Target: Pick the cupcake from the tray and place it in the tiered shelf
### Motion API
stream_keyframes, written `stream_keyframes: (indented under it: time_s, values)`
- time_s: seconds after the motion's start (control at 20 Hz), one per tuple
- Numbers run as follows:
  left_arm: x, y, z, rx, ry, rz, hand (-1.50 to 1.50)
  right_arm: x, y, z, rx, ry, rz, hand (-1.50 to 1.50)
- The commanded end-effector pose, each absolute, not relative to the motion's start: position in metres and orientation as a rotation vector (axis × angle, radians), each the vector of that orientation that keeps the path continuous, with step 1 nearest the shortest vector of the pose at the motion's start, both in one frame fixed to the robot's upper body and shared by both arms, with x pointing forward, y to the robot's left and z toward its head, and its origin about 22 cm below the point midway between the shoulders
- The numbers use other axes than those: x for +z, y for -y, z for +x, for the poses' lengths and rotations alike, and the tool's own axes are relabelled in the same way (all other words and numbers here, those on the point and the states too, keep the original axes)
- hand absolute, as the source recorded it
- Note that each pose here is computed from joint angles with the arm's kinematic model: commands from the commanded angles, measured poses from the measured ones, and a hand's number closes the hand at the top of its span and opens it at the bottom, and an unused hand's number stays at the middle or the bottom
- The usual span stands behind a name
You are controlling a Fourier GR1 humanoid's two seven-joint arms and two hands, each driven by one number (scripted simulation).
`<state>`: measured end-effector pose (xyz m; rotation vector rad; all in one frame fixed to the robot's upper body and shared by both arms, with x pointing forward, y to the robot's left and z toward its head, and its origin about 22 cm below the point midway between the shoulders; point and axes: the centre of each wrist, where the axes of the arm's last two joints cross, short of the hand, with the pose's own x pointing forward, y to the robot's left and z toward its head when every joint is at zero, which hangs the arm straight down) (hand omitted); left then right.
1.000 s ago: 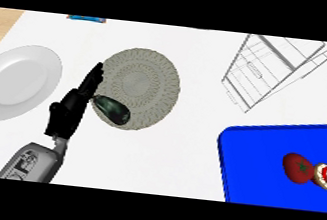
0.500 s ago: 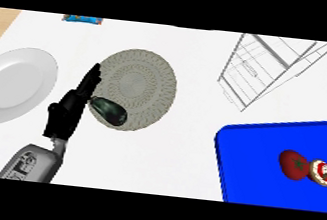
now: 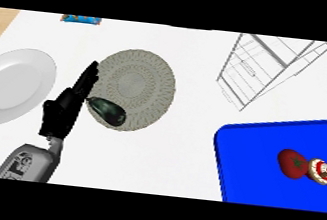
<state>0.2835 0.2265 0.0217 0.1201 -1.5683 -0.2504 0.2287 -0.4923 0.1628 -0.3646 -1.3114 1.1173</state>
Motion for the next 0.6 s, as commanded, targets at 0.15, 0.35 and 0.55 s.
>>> stream_keyframes:
  time_s: [0.15,0.35,0.55]
  values:
    - [0.001,-0.229,0.275,-0.247,1.579,0.125,0.00,0.160,0.485,0.202,1.093,1.349,-0.385,-1.50]
    - [0.024,-0.238,0.291,-0.232,1.586,0.091,0.00,0.156,0.470,0.198,1.109,1.348,-0.434,-1.50]
    - [0.014,-0.211,0.283,-0.252,1.572,0.101,0.00,0.141,0.462,0.192,1.081,1.336,-0.426,-1.50]
